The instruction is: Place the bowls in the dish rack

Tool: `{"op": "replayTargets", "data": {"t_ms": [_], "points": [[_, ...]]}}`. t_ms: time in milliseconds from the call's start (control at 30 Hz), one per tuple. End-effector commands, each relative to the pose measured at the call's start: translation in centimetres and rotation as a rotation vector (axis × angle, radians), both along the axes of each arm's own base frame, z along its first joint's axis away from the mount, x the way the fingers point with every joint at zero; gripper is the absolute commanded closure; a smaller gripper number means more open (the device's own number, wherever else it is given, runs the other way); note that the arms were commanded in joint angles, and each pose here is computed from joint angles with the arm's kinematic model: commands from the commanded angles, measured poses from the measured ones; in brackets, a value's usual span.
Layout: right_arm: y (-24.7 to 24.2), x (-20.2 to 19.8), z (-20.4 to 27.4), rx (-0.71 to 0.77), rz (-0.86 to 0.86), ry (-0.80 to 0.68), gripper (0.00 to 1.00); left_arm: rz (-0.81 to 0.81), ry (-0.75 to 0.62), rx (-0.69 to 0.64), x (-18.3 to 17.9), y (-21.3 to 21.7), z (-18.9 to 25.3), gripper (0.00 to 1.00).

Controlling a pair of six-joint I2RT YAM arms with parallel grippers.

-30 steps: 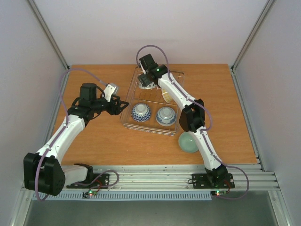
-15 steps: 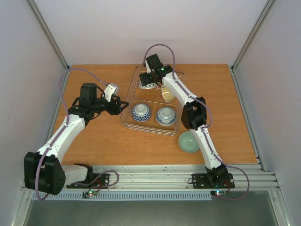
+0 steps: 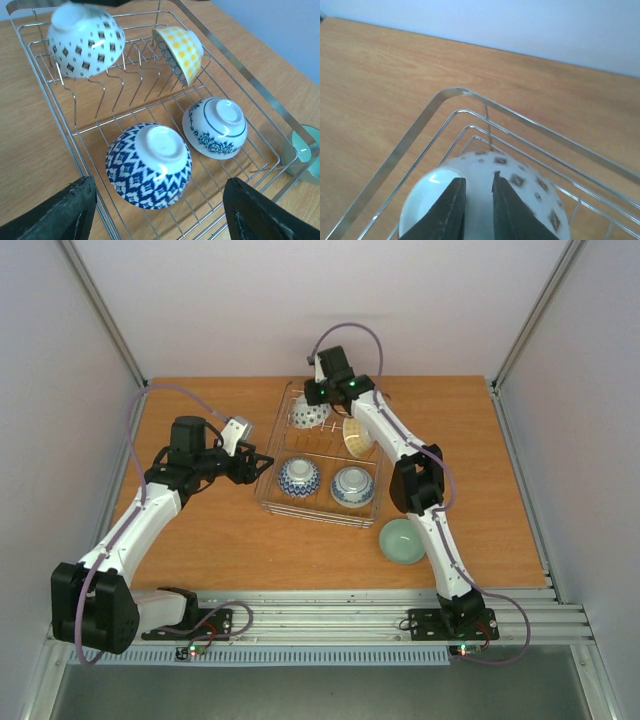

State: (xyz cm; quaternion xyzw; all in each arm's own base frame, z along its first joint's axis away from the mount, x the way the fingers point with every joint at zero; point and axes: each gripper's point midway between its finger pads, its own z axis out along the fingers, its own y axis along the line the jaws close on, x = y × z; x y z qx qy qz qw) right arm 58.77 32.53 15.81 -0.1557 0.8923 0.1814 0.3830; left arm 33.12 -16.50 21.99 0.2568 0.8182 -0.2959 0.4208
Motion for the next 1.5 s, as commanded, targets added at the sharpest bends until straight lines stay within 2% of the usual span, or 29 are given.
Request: {"op": "replayTargets", "data": {"t_ms": [0,167,333,367,467,533,700,1033,1233,1467], "points": [[1.0,-2.9,-5.1,-0.028,0.055,0.148,0.89,0.000,-0.061,-0.005,0.7,0.0,1.0,0.30],[0.5,-3.4,-4.2,-0.029,0.051,0.124,0.98,0.002,-0.064,-0.005,0.7,0.1,1.1,0.30],[0.0,-3.8,-3.3,-0.037,0.047,0.107,0.98,0.001,-0.061,-0.007,0.7,0.0,1.1,0.30],[-0.2,-3.8,-3.1,-0.045,0.040,0.100,0.94,0.001,-0.061,-0.007,0.7,0.0,1.1,0.30],[-0.5,-3.8,-2.3,-0.080,0.051,0.058,0.68,0.002,-0.062,-0.005,0.7,0.1,1.1,0.30],[-0.8,-3.7,-1.4,-0.123,0.067,0.015,0.55,0.002,-0.062,-0.005,0.8,0.1,1.0,0.30],[-2.0,-3.4,0.9,-0.264,0.110,-0.097,0.41,0.002,-0.056,-0.006,0.8,0.0,0.9,0.30],[-5.2,-5.9,4.3,-0.615,0.326,-0.237,0.39,0.001,-0.042,-0.006,1.0,0.0,0.5,0.30],[-4.9,-9.6,5.1,-0.705,0.525,-0.261,0.39,-0.001,-0.026,-0.010,1.3,-0.2,0.1,0.30],[-3.1,-12.0,4.8,-0.789,0.665,-0.282,0.40,0.002,-0.015,-0.006,1.4,-0.1,-0.2,0.30]]}}
